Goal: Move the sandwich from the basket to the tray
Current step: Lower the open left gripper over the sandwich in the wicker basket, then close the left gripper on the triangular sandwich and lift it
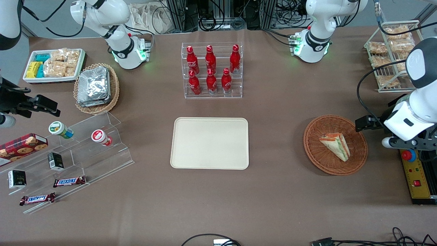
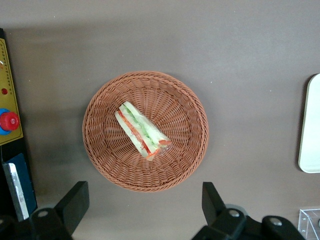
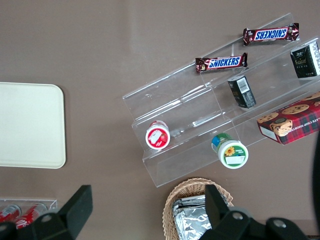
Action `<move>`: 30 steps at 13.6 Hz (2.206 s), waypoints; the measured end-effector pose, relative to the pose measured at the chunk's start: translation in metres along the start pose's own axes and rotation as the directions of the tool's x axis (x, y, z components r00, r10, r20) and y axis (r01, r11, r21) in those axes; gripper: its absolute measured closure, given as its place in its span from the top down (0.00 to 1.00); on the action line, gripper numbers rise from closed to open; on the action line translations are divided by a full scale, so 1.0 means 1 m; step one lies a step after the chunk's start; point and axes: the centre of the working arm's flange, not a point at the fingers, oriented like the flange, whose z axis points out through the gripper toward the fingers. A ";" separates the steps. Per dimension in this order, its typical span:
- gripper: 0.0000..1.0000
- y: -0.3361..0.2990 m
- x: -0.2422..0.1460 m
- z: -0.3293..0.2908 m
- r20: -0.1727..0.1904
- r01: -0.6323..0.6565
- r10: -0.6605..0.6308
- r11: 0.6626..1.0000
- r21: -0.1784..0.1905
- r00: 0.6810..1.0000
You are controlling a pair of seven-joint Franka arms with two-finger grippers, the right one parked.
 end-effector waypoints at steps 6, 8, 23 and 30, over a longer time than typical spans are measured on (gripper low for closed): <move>1.00 -0.002 0.006 0.021 0.035 0.124 -0.124 0.992 0.000 0.992; 1.00 -0.002 0.012 0.043 0.055 0.217 -0.217 0.976 0.005 0.975; 1.00 -0.025 -0.041 0.268 0.043 0.688 -0.688 0.725 0.032 0.724; 0.56 -0.021 -0.024 0.283 0.022 0.809 -0.809 0.588 0.021 0.587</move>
